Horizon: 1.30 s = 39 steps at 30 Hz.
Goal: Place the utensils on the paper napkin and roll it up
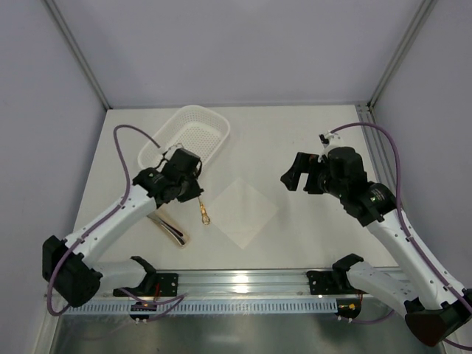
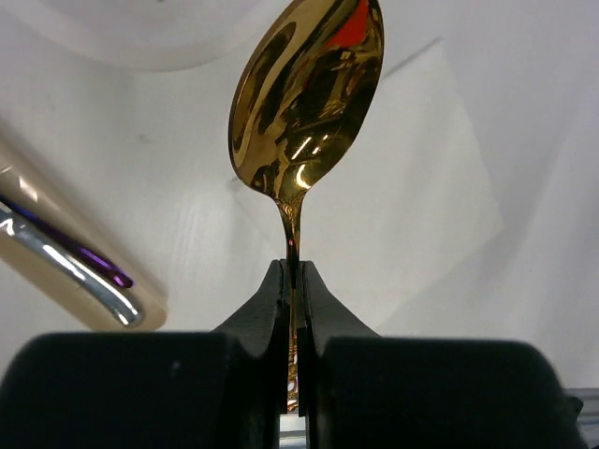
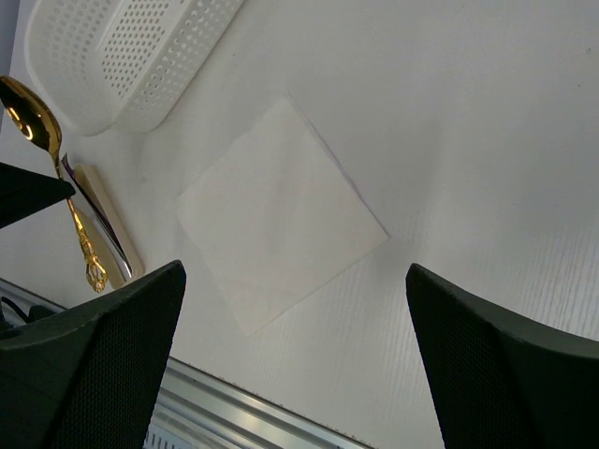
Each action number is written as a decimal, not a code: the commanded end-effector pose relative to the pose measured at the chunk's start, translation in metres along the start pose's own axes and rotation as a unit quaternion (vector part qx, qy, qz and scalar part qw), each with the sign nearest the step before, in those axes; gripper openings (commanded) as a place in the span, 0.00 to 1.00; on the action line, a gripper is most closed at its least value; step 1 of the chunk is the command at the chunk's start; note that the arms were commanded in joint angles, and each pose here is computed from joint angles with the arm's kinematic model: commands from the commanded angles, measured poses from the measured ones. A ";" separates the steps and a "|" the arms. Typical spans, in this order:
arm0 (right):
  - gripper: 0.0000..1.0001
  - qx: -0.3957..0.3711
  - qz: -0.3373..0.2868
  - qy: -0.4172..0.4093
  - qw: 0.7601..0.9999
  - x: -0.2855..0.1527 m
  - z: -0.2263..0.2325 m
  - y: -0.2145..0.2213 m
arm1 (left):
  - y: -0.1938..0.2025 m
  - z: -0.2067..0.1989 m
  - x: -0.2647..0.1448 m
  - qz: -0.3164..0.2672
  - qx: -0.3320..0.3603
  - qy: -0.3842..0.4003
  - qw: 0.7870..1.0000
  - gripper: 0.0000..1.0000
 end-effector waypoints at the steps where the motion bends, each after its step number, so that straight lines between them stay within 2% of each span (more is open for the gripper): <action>1: 1.00 0.003 -0.008 0.003 1.000 0.003 -0.001 -0.003 | 0.005 -0.060 -0.003 0.001 0.053 0.070 0.996 0.00; 8: 1.00 -0.006 -0.004 0.012 1.000 0.005 -0.005 -0.001 | 0.042 -0.118 0.036 0.060 0.097 0.086 0.990 0.00; 9: 1.00 -0.008 -0.004 0.012 1.000 0.005 -0.005 -0.001 | 0.054 -0.121 0.047 0.079 0.102 0.080 0.988 0.00; 14: 1.00 -0.018 -0.008 0.029 0.999 0.006 -0.011 -0.003 | 0.077 -0.140 0.074 0.108 0.108 0.083 0.985 0.00; 24: 1.00 -0.026 -0.015 0.034 0.999 0.002 -0.013 -0.004 | 0.100 -0.142 0.112 0.132 0.101 0.062 0.984 0.00; 39: 1.00 -0.030 -0.016 0.040 0.999 0.004 -0.016 -0.004 | 0.109 -0.133 0.135 0.137 0.088 0.029 0.986 0.00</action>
Point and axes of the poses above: each gripper's point midway between its finger pads, its own x axis out along the fingers, its own z axis along the line the jaws close on, y = z × x, the point moved 1 cm from there along -x, back along the fingers, and after that the axes turned 14 degrees about -x, right-handed, at the moved point
